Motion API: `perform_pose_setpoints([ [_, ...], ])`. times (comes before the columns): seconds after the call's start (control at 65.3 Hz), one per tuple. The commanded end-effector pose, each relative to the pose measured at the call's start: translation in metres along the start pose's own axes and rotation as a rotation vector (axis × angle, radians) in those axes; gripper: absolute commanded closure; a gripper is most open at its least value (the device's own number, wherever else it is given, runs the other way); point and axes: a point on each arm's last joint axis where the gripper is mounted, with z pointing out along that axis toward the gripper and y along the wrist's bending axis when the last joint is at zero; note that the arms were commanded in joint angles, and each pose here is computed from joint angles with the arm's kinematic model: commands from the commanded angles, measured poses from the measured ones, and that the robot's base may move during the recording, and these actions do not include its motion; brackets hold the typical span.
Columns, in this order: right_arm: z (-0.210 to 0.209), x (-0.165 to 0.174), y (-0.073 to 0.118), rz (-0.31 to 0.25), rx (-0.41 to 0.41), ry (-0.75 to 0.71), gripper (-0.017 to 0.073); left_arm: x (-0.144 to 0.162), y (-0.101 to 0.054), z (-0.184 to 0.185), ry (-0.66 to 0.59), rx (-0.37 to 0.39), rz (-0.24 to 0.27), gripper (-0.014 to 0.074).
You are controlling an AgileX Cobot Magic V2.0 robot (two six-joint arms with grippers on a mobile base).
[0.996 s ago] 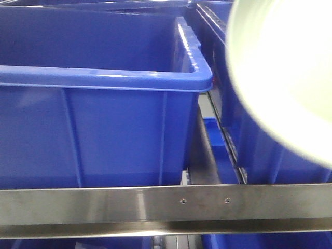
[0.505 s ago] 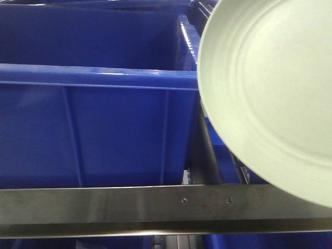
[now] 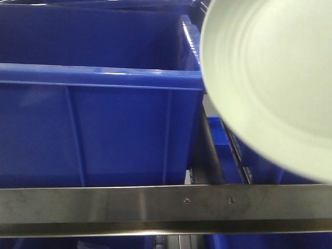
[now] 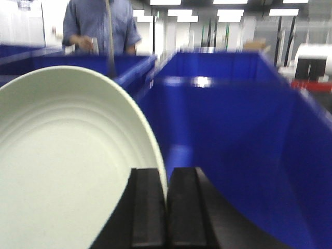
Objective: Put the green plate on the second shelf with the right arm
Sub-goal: 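Move the held plate over the blue bin on the shelf, then lower the plate into the blue bin and open the right gripper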
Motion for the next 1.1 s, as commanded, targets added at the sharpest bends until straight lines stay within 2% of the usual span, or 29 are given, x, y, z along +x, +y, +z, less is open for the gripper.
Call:
perform_pose_setpoints([
  [0.0, 0.000, -0.036, -0.002, 0.029, 0.020, -0.283, 0.0502, 0.006, 0.000, 0.000, -0.054, -0.002, -0.001, 0.0463],
  [0.046, -0.002, -0.047, -0.002, 0.030, 0.025, -0.369, 0.0502, 0.006, 0.000, 0.000, -0.054, -0.002, -0.001, 0.0463],
  [0.184, -0.001, -0.072, -0.002, 0.029, 0.029, -0.448, 0.0502, 0.006, 0.000, 0.000, -0.054, -0.002, -0.001, 0.0463],
  [0.291, 0.011, -0.082, -0.002, 0.006, 0.037, -0.425, 0.0502, 0.006, 0.000, 0.000, -0.054, -0.002, -0.001, 0.0463],
  [0.337, 0.020, -0.083, -0.003, -0.006, 0.053, -0.395, 0.0502, 0.006, 0.000, 0.000, -0.054, -0.002, -0.001, 0.0463],
  [0.368, 0.028, -0.081, -0.005, 0.008, 0.073, -0.362, 0.0502, 0.006, 0.000, 0.000, -0.054, -0.002, -0.001, 0.0463],
  [0.383, 0.030, -0.081, -0.005, -0.007, 0.082, -0.358, 0.0502, 0.006, 0.000, 0.000, -0.054, -0.002, -0.001, 0.0463],
  [0.475, 0.052, -0.075, -0.016, 0.042, 0.203, -0.298, 0.0502, 0.006, 0.000, 0.000, -0.054, -0.002, -0.001, 0.0463],
  [0.551, 0.066, -0.071, -0.031, 0.104, 0.371, -0.318, 0.0502, 0.006, 0.000, 0.000, -0.054, -0.002, -0.001, 0.0463],
  [0.597, 0.075, -0.067, -0.039, 0.160, 0.461, -0.321, 0.0502, 0.006, 0.000, 0.000, -0.054, -0.002, -0.001, 0.0463],
  [0.659, 0.086, -0.063, -0.044, 0.214, 0.526, -0.291, 0.0502, 0.006, 0.000, 0.000, -0.054, -0.002, -0.001, 0.0463],
  [0.705, 0.097, -0.059, -0.045, 0.232, 0.542, -0.252, 0.0502, 0.006, 0.000, 0.000, -0.054, -0.002, -0.001, 0.0463],
  [0.904, 0.138, -0.049, -0.042, 0.208, 0.531, -0.145, 0.0502, 0.006, 0.000, 0.000, -0.054, -0.002, -0.001, 0.0463],
  [1.088, 0.168, -0.035, -0.047, 0.119, 0.564, -0.062, 0.0484, 0.006, 0.000, 0.000, -0.054, -0.002, -0.001, 0.0463],
])
